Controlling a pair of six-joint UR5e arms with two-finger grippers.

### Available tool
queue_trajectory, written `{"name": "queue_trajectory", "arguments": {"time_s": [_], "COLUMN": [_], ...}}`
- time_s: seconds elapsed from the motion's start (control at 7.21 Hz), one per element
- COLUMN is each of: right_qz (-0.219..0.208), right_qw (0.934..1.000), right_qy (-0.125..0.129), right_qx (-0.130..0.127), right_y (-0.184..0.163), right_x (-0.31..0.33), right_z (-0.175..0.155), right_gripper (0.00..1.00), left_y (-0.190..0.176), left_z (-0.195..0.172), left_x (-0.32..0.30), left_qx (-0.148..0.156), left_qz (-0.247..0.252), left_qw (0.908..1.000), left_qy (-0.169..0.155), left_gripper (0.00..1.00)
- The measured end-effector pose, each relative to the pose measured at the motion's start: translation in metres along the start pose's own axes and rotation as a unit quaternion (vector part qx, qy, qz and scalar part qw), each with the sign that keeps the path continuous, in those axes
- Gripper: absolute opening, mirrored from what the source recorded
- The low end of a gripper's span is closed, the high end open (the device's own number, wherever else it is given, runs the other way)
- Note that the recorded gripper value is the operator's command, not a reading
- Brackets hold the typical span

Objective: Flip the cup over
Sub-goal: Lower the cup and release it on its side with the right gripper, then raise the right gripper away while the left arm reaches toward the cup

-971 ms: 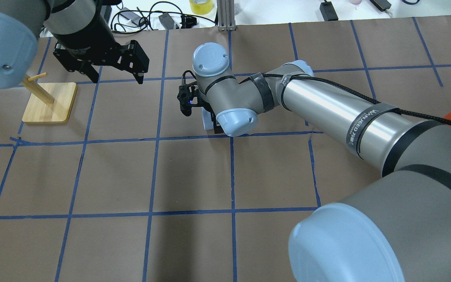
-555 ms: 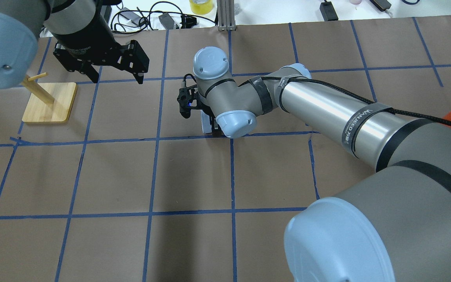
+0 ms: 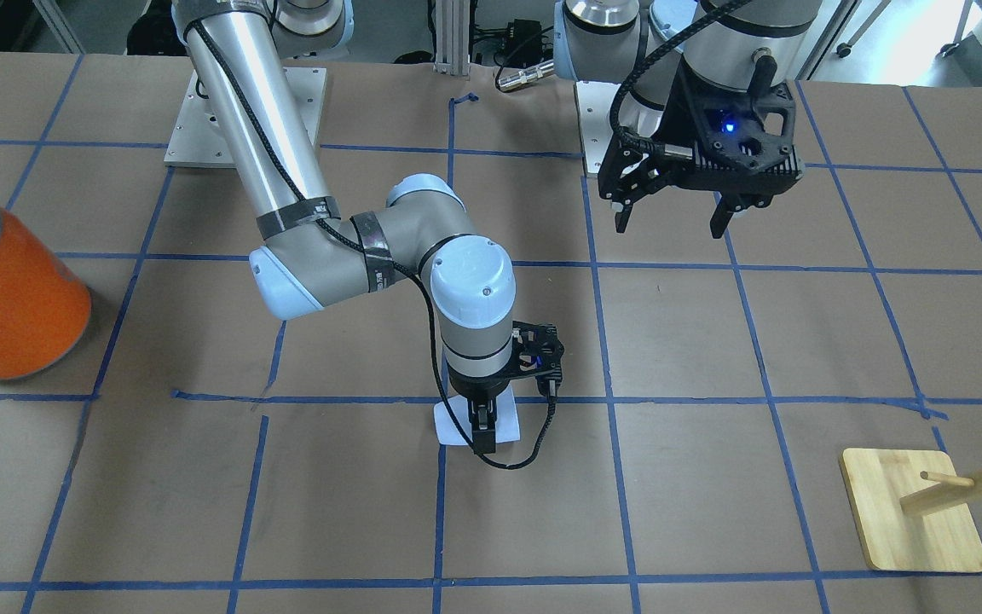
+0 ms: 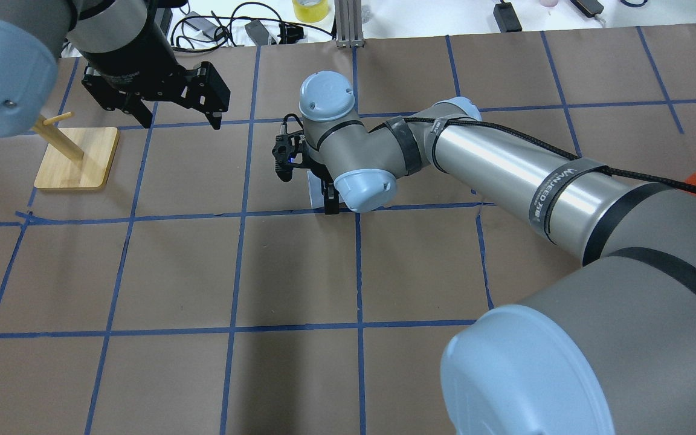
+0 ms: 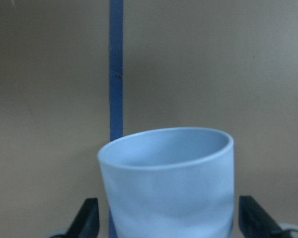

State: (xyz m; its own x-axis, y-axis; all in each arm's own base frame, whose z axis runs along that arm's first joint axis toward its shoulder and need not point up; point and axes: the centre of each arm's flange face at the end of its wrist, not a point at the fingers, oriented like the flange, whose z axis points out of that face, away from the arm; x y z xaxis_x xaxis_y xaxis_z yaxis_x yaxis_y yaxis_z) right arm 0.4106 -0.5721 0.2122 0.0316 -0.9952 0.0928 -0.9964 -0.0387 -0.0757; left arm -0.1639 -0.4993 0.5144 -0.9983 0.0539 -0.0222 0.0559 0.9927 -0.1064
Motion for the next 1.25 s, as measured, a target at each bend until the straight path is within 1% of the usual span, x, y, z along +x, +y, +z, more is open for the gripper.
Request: {"name": "queue_trajectory", "arguments": {"time_s": [0.14, 0.28, 0.55, 0.69, 0.83, 0.97, 1.11, 1.25], "right_qz": [0.002, 0.005, 0.024, 0.038, 0.059, 0.084, 0.114, 0.158], "right_qw": [1.0000, 1.0000, 0.9995, 0.9991, 0.9981, 0.9963, 0.9933, 0.9872], "right_qy": [-0.001, -0.006, -0.017, -0.017, -0.015, -0.014, -0.012, -0.011], "right_qx": [0.000, -0.002, -0.008, -0.009, -0.010, -0.014, -0.017, -0.020], "right_y": [0.002, 0.005, 0.021, 0.032, 0.044, 0.056, 0.073, 0.092], "right_x": [-0.004, -0.012, -0.039, -0.053, -0.068, -0.082, -0.088, -0.086], "right_z": [-0.029, -0.068, -0.157, -0.197, -0.233, -0.262, -0.282, -0.293], "right_gripper": [1.00, 1.00, 1.00, 1.00, 1.00, 1.00, 1.00, 1.00], "left_y": [0.000, 0.000, 0.002, 0.005, 0.007, 0.007, 0.003, -0.001], "left_z": [0.000, -0.001, -0.003, -0.008, -0.011, -0.006, 0.008, 0.029], "left_x": [0.000, -0.001, -0.002, -0.001, 0.001, 0.002, -0.005, -0.018], "left_qx": [0.000, 0.000, 0.002, 0.006, 0.010, 0.006, -0.004, -0.017], "left_qz": [-0.001, -0.002, -0.003, -0.004, -0.005, -0.008, -0.020, -0.040], "left_qw": [1.0000, 1.0000, 1.0000, 0.9999, 0.9997, 0.9993, 0.9986, 0.9957], "left_qy": [0.000, 0.001, 0.002, 0.008, 0.023, 0.036, 0.049, 0.083], "left_gripper": [1.00, 1.00, 1.00, 1.00, 1.00, 1.00, 1.00, 1.00]}}
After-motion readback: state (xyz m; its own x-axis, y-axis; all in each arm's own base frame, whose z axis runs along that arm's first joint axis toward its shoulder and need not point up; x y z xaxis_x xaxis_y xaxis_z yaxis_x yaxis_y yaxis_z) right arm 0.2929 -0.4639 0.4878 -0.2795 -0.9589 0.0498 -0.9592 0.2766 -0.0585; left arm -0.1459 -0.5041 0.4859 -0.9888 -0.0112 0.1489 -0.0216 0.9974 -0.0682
